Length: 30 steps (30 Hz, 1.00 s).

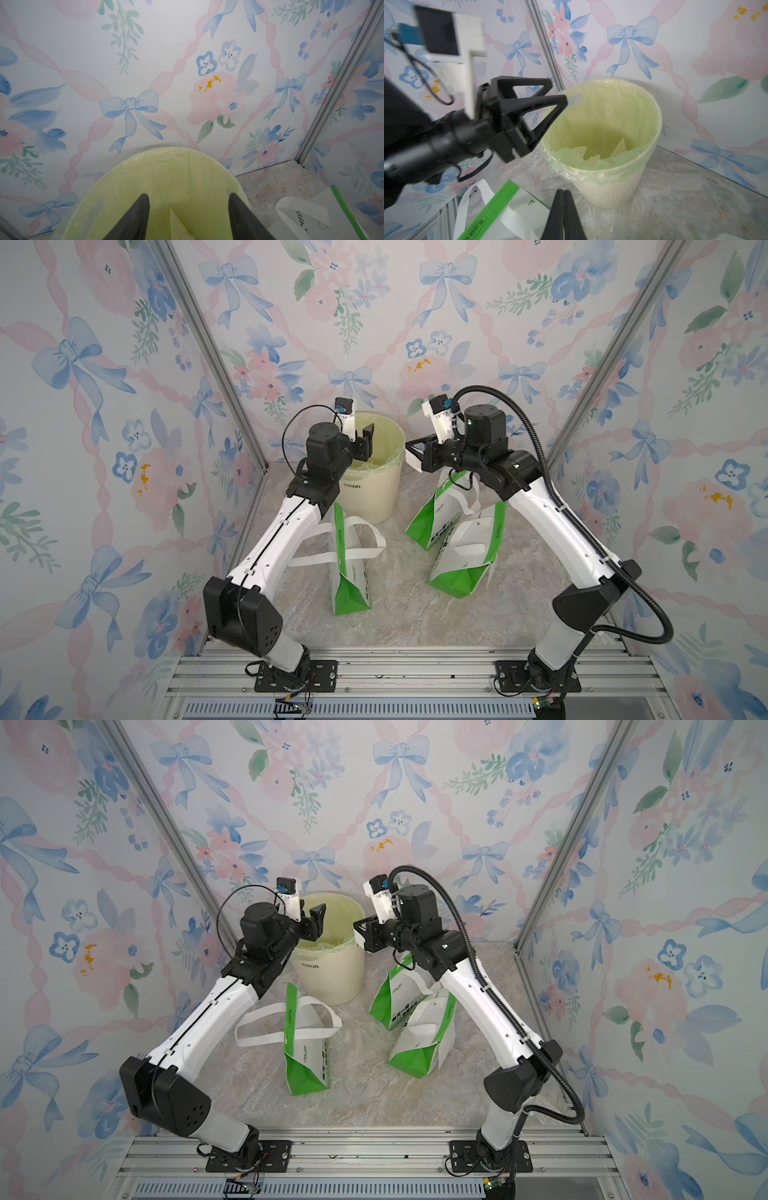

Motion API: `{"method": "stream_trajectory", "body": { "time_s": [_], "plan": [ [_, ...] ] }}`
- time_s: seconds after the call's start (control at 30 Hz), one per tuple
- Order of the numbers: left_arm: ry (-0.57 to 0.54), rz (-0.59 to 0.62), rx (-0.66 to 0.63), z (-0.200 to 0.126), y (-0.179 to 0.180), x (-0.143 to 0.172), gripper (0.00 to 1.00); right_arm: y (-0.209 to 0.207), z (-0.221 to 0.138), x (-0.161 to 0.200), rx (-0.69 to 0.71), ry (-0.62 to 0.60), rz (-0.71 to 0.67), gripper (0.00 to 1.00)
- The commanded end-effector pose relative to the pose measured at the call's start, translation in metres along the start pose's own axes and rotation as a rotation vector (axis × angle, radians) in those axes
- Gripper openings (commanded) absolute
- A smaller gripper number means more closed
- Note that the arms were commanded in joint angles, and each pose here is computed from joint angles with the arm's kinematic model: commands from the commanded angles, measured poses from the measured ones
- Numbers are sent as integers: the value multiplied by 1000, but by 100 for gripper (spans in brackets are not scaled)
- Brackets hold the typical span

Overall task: Shred takeout receipts and throw away
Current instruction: Place the takeout receipt in the trash bin.

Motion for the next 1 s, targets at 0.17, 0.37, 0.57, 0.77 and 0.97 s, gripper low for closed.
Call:
{"method": "stream_trajectory", "body": {
  "time_s": [0.17,0.37,0.57,0.77,0.97],
  "plan": [
    [-96,-99,-38,-112,10,-8,66,-6,80,-17,-44,-148,-16,0],
    [-114,-190,50,-151,4,1,64,-27,121,3,7,-148,-25,10],
    [-118,-180,165,-160,-5,0,65,-21,103,-3,29,-95,-129,45],
    [-122,-108,324,-151,-29,-8,63,-4,39,-25,55,-69,-160,50],
    [-117,12,559,-139,-97,-11,61,-3,-59,-19,164,20,-135,51]
  ]
}}
Point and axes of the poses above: each gripper's point midway between its finger pads, its own z axis out along the fingers, its own y axis along the line the jaws close on, x = y × z, the point moved 10 cm from there along -z, back along the fingers, and after that the axes turned 8 degrees about z, right-handed, at the moved point
